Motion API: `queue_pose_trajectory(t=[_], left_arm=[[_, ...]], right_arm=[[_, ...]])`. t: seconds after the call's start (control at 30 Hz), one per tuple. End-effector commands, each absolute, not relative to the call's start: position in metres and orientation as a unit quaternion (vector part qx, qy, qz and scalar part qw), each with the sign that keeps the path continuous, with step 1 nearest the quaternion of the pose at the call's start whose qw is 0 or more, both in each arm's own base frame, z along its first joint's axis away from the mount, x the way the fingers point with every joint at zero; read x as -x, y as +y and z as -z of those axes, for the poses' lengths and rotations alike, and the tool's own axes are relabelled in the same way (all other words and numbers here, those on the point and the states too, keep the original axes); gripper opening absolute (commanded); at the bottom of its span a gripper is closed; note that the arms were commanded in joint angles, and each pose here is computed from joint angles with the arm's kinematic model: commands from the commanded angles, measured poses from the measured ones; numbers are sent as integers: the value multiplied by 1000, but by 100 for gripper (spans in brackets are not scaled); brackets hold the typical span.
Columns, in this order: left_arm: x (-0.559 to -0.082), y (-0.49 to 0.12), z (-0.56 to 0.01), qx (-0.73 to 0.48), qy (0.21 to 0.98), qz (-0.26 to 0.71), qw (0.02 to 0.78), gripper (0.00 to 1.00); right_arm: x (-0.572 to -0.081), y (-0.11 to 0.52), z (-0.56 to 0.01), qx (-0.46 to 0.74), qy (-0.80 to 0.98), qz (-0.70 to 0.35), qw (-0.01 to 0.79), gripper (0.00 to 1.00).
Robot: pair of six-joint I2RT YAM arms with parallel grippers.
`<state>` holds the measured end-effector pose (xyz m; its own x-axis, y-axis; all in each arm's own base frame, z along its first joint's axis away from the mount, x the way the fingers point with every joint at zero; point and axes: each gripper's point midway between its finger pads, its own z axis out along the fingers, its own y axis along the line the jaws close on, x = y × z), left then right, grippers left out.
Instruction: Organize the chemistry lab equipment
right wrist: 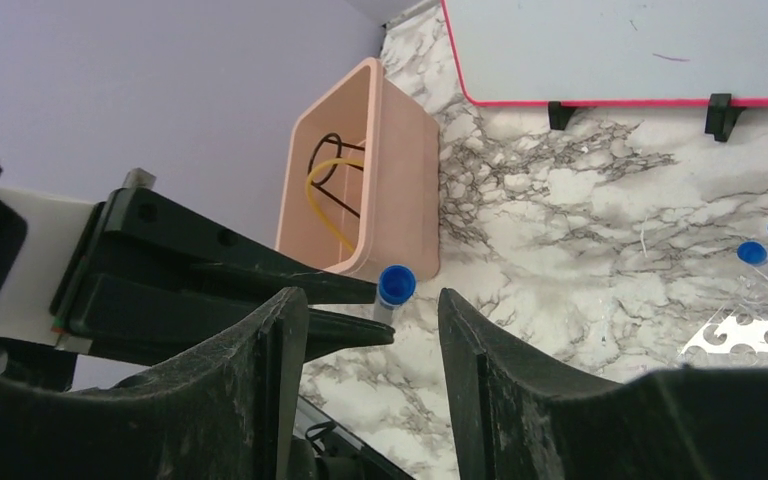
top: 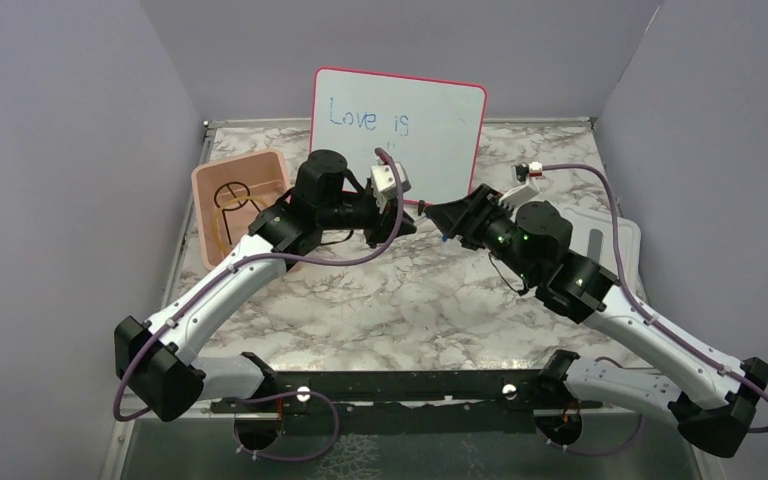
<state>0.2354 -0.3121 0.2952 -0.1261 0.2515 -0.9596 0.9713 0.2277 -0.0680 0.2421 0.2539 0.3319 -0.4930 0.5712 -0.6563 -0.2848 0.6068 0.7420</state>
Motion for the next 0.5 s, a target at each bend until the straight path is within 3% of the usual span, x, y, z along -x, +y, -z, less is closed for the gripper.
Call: queue_pose_trajectory(t=[0.0, 0.23, 0.47], left_arm=[[-223, -309, -311, -490, 611, 410, 468, 13], [-220, -307, -313, -491, 609, 408, 471, 13], [-221, -304, -317, -487, 611, 401, 478, 14]], right_arm=[[-244, 255, -332, -105, 756, -427, 484, 55], [-245, 264, -334, -95, 755, -438, 479, 46], [-241, 274, -339, -70, 753, -454, 471, 21]])
